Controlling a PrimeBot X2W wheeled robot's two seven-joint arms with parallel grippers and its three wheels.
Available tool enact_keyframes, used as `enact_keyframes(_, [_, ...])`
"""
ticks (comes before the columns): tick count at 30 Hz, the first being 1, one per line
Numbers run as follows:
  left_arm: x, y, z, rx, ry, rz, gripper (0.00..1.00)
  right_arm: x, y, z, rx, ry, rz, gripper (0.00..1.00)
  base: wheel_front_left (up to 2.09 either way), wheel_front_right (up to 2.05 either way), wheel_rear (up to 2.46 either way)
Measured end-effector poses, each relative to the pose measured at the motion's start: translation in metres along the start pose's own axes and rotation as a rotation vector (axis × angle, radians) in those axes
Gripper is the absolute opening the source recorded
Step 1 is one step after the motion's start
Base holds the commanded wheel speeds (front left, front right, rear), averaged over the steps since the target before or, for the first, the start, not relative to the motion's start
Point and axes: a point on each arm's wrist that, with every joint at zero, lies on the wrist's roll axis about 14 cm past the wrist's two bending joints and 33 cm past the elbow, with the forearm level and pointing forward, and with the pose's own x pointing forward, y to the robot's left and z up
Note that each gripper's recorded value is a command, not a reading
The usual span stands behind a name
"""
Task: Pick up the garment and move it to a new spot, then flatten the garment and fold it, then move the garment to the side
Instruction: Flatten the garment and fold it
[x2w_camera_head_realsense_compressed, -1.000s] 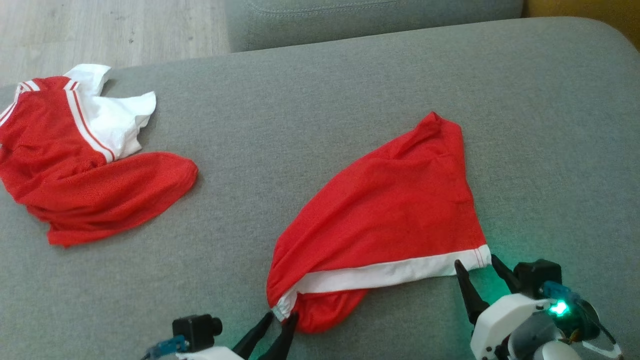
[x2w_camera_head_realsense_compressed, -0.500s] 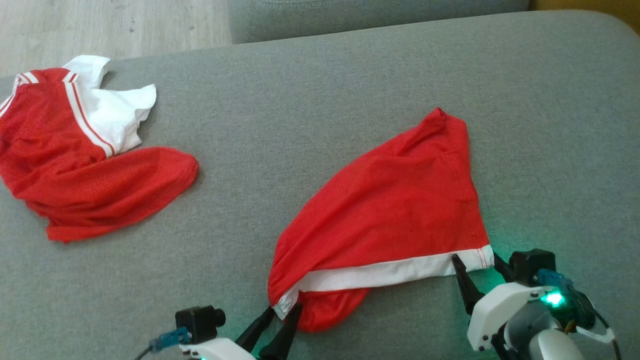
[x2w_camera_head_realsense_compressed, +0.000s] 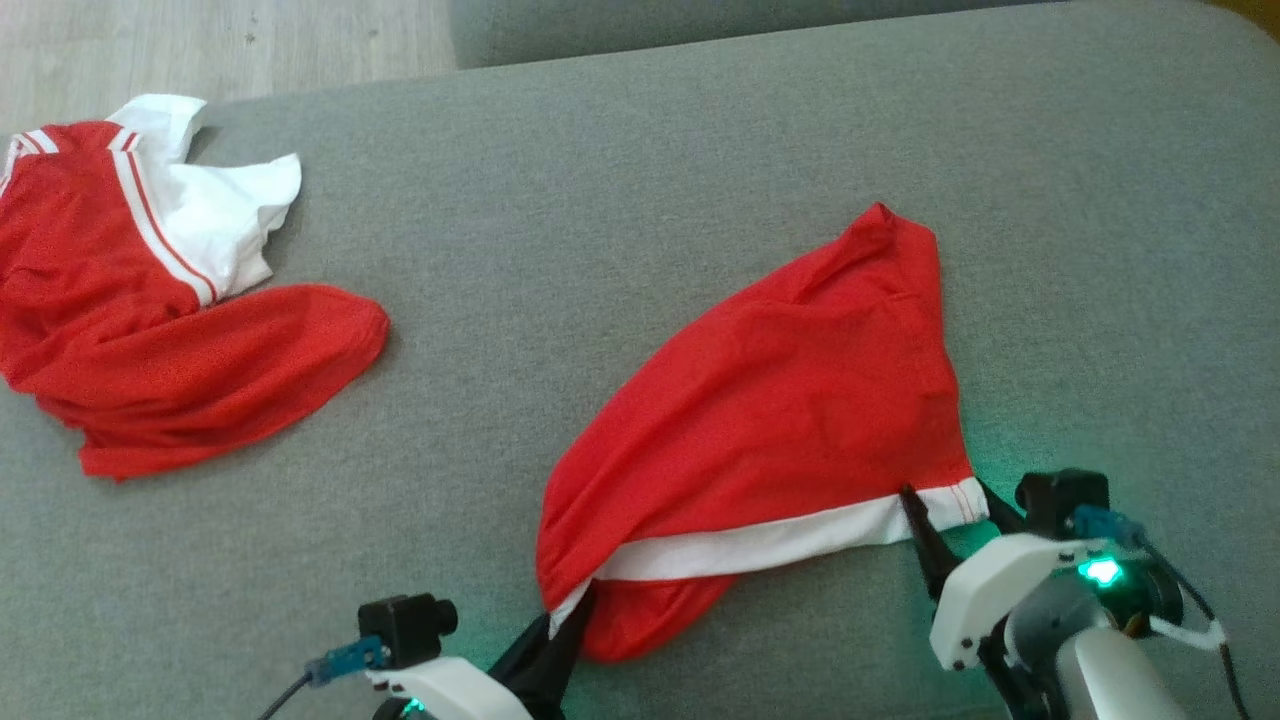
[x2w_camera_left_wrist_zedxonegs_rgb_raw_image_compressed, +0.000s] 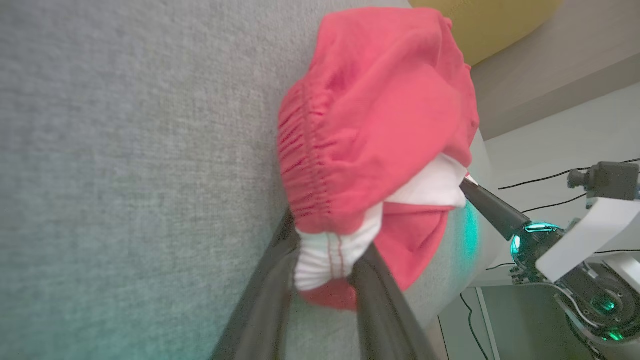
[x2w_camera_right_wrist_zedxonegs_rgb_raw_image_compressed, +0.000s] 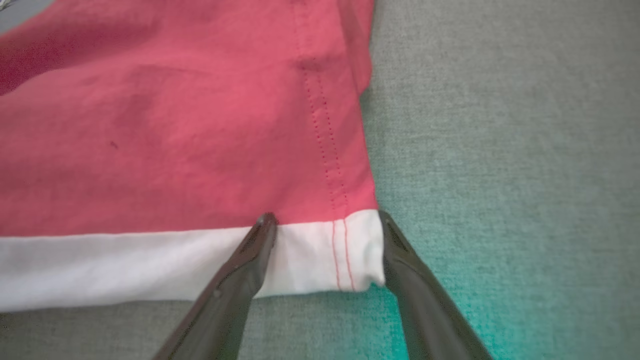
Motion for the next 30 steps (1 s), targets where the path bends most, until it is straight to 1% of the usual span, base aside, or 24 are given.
enact_keyframes(1, [0.001,0.000,0.000,-0.005,0.001,-0.001,0.16,0.002,0.000,0.000,0.010,0.007,0.002,0.68,0.00,0.00,0.00])
enact_keyframes(2, [0.001,0.000,-0.002,-0.007,0.007,-0.004,0.00,0.004,0.001,0.000,0.018,0.014,0.006,0.35,0.00,0.00,0.00])
enact_keyframes(3, [0.002,-0.001,-0.001,-0.013,0.001,-0.007,0.00,0.006,0.001,0.001,0.029,0.021,0.011,0.35,0.00,0.00,0.00])
enact_keyframes(4, [0.002,-0.001,0.000,-0.023,-0.006,-0.009,0.00,0.007,0.003,0.002,0.036,0.026,0.018,0.05,0.00,0.00,0.00])
enact_keyframes(5, [0.003,-0.002,0.000,-0.027,-0.006,-0.012,0.00,0.008,0.005,0.003,0.048,0.028,0.028,0.00,0.00,0.00,0.00])
enact_keyframes(9, [0.003,-0.004,0.002,-0.025,-0.011,-0.024,0.00,0.007,0.009,0.009,0.118,0.011,0.050,0.00,0.00,0.00,0.00])
enact_keyframes(11, [0.001,-0.008,0.007,-0.028,-0.024,-0.041,0.00,0.001,0.014,0.022,0.196,-0.040,0.078,0.00,0.00,0.00,0.00])
enact_keyframes(12, [-0.001,-0.012,0.010,-0.024,-0.032,-0.058,0.00,-0.004,0.018,0.034,0.247,-0.079,0.103,0.00,0.00,0.00,0.00])
enact_keyframes(14, [-0.007,-0.028,0.021,-0.009,-0.054,-0.116,0.00,-0.019,0.024,0.065,0.310,-0.173,0.155,0.00,0.00,0.00,0.00])
enact_keyframes(18, [-0.030,-0.080,0.046,0.036,-0.087,-0.299,0.00,-0.069,0.030,0.139,0.405,-0.401,0.278,0.00,0.00,0.00,0.00])
enact_keyframes(19, [-0.039,-0.094,0.053,0.048,-0.093,-0.350,0.00,-0.085,0.028,0.154,0.418,-0.451,0.303,0.00,0.00,0.00,0.00])
enact_keyframes(20, [-0.058,-0.120,0.063,0.077,-0.098,-0.443,0.00,-0.114,0.024,0.175,0.429,-0.535,0.336,0.00,0.00,0.00,0.00])
enact_keyframes(24, [-0.098,-0.164,0.083,0.171,-0.098,-0.602,0.00,-0.168,0.018,0.209,0.426,-0.681,0.394,0.00,0.00,0.00,0.00])
enact_keyframes(27, [-0.121,-0.192,0.095,0.237,-0.076,-0.710,0.00,-0.189,0.014,0.224,0.417,-0.733,0.425,0.00,0.00,0.00,0.00])
enact_keyframes(29, [-0.131,-0.208,0.107,0.249,-0.064,-0.782,0.00,-0.192,0.015,0.236,0.401,-0.745,0.453,0.00,0.00,0.00,0.00])
enact_keyframes(30, [-0.131,-0.212,0.116,0.263,-0.063,-0.790,0.00,-0.190,0.015,0.245,0.389,-0.750,0.465,0.00,0.00,0.00,0.00])
